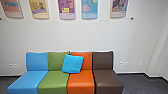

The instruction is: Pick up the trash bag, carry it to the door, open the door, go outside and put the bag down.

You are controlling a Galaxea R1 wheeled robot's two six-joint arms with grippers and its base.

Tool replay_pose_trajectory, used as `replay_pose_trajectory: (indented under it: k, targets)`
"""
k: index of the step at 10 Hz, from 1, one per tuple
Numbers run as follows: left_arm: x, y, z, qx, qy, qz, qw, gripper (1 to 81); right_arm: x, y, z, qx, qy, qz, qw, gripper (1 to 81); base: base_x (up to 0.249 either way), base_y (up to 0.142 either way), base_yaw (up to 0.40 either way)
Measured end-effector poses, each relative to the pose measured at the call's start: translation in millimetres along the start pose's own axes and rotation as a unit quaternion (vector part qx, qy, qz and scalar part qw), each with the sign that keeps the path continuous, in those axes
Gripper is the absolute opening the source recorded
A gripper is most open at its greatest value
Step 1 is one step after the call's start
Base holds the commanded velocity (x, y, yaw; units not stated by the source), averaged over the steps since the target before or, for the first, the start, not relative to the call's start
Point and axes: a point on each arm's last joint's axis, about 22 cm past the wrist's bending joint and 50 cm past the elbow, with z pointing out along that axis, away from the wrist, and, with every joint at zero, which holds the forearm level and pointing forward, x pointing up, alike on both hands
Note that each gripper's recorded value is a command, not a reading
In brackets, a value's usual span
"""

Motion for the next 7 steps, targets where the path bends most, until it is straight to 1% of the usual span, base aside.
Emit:
replay_pose_trajectory:
  k: [2, 5, 6, 7]
  targets:
    - [-0.4, 0.4, 0.1, 0.0, -0.001, 0.001, 1.0, 1.0, -5.0, 4.0, 4.4, -0.012, -0.002, -0.001, 0.9999, 81.1, 0.0, 0.0, 0.0]
    - [-0.6, 0.2, 0.1, 0.0, -0.001, 0.002, 1.0, 1.0, -7.4, 17.2, 7.8, -0.037, -0.002, -0.001, 0.9993, 81.1, 0.0, 0.0, 0.0]
    - [-1.1, 0.4, 0.1, -0.001, -0.002, 0.003, 1.0, 1.0, -8.9, 14.8, 9.9, -0.039, -0.002, -0.002, 0.9992, 81.1, 0.0, 0.0, 0.0]
    - [-1.6, 0.2, 0.0, -0.001, -0.004, 0.004, 1.0, 1.0, -9.2, 9.6, 11.5, -0.036, -0.002, -0.002, 0.9994, 81.1, 0.0, 0.0, 0.0]
